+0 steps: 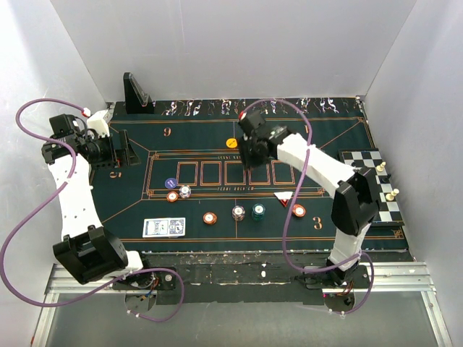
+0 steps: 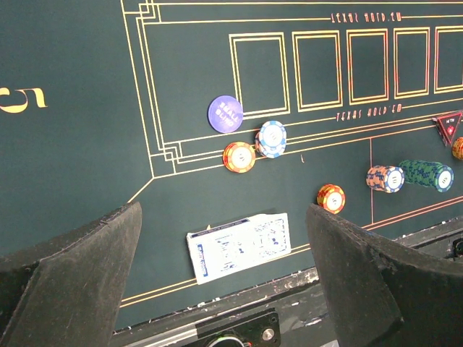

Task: Distribute texas hold em gaming equipment

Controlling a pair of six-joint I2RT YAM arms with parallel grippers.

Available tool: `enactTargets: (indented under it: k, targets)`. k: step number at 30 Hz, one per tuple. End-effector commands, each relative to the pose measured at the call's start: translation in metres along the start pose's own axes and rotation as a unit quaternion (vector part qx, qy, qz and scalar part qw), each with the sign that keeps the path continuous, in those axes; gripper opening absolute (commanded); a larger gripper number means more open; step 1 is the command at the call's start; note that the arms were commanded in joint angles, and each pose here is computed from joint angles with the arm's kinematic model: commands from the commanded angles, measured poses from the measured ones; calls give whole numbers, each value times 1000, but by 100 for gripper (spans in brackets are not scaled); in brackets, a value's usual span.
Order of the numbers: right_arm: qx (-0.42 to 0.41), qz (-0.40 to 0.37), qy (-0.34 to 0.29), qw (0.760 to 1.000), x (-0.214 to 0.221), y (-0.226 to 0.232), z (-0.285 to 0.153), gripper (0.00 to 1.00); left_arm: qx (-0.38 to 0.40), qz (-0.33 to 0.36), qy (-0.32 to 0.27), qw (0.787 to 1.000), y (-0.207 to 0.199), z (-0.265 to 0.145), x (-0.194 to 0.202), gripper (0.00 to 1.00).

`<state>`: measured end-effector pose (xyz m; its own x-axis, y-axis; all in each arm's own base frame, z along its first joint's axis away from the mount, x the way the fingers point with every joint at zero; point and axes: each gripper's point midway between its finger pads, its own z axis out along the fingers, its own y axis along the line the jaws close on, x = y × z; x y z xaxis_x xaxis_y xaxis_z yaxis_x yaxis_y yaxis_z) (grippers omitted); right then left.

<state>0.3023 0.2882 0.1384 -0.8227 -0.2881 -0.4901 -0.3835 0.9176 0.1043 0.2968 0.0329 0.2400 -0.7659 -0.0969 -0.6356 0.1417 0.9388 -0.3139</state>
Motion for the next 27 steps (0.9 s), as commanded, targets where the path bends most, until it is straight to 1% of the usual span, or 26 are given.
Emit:
enactTargets:
  k: [1, 7, 12, 16, 21, 24, 27]
  targets:
    - [41, 36, -37, 998, -57, -42, 11, 13, 11, 2, -14, 1000, -4, -2, -9, 98]
    - [81, 77, -51, 992, -104, -87, 53, 11, 13, 3, -9, 1000, -1, 3, -5, 98]
    - [97, 119, -54, 987, -122, -121, 88, 10, 15, 2, -4, 1000, 1, 6, -3, 98]
    - [97, 125, -47, 986, -125, -130, 115, 10, 11, 7, -2, 1000, 4, 8, -3, 98]
    - [101, 129, -35, 986, -122, -139, 138, 10, 9, 7, 3, 1000, 5, 9, 0, 98]
    - [100, 125, -30, 987, -119, -139, 149, 13, 11, 8, -1, 1000, 4, 9, -1, 98]
    - [94, 123, -19, 988, -114, -136, 157, 14, 12, 8, 0, 1000, 3, 8, 0, 98]
